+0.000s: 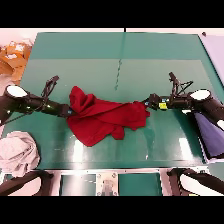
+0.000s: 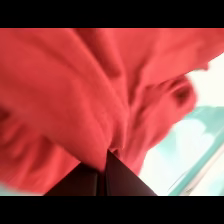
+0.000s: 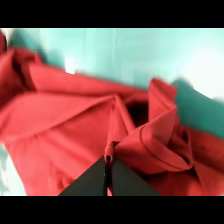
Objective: Fold the shirts.
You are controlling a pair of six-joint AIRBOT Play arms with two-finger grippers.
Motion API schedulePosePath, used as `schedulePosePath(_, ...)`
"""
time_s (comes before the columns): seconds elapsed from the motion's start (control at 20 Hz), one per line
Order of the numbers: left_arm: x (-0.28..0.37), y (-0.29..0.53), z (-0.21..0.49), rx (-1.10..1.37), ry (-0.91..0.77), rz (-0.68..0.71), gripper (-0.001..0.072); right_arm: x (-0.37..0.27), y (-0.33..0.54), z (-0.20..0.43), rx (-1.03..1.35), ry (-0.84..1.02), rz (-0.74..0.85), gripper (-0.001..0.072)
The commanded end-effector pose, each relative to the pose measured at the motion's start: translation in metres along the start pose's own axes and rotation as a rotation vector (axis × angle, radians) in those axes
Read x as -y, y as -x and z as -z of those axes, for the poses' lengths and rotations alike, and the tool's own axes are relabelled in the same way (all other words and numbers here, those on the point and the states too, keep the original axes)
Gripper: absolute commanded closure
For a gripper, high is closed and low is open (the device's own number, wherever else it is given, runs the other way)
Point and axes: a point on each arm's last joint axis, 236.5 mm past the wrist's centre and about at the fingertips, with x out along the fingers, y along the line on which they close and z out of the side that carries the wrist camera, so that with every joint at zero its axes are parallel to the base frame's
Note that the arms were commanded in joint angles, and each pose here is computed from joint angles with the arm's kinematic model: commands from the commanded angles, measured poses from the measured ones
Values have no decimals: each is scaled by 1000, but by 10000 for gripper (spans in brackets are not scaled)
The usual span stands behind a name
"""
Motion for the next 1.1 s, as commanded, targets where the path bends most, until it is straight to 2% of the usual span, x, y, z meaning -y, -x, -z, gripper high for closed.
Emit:
schedulePosePath(0.0,-52,11,41,-179,8,-226,678,9,4,33,-146,85,49,695)
schedulePosePath(0.15,-44,26,29,-110,1,-253,679,1,26,22,-82,144,74,695)
schedulePosePath(0.3,-8,82,-20,93,-119,-307,679,-33,76,-18,89,233,67,695)
schedulePosePath(0.45,81,215,-91,523,-366,-435,679,-103,168,-62,356,370,60,695)
schedulePosePath(0.55,165,322,-107,843,-536,-512,679,-166,242,-70,556,507,53,695)
schedulePosePath(0.7,284,440,-73,1175,-767,-564,679,-263,355,-44,876,706,35,695)
schedulePosePath(0.85,372,497,-22,1373,-969,-536,679,-331,446,6,1167,866,45,695)
schedulePosePath(0.95,401,511,1,1440,-1028,-509,679,-355,495,34,1330,898,71,695)
schedulePosePath(1.05,406,507,6,1427,-1042,-483,678,-360,518,44,1397,883,104,695)
